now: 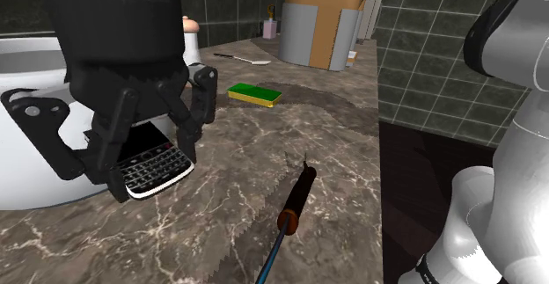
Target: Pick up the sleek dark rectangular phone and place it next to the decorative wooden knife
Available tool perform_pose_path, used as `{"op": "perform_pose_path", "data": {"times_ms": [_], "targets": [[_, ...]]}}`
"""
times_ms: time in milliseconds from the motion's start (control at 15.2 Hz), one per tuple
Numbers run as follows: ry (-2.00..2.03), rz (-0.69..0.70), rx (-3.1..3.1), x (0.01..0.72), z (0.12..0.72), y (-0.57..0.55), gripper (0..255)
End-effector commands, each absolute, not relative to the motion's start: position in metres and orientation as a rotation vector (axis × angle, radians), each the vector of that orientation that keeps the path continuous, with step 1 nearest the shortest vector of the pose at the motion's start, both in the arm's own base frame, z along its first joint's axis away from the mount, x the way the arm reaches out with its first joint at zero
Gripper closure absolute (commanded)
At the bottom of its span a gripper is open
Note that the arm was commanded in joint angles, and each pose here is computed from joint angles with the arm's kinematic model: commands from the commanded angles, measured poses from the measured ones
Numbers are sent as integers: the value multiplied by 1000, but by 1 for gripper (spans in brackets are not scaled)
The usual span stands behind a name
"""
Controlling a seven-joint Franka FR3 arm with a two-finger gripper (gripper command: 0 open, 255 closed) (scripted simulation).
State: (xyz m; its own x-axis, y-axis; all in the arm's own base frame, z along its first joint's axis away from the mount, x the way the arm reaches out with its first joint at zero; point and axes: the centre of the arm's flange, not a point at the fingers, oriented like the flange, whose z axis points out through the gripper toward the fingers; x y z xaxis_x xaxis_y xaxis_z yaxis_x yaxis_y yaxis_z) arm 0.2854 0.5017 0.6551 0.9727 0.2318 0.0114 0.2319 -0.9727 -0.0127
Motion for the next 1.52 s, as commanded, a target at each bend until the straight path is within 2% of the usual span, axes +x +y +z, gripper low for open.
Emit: {"op": "perform_pose_path", "data": {"times_ms": [0, 660, 1188, 1254, 1452], "targets": [[-363, -14, -3107, 286, 643, 502, 255], [-363, -14, -3107, 286, 586, 502, 255], [-363, -14, -3107, 286, 586, 502, 255], [-363, -14, -3107, 286, 586, 502, 0], [-363, -14, -3107, 286, 586, 502, 0]]}}
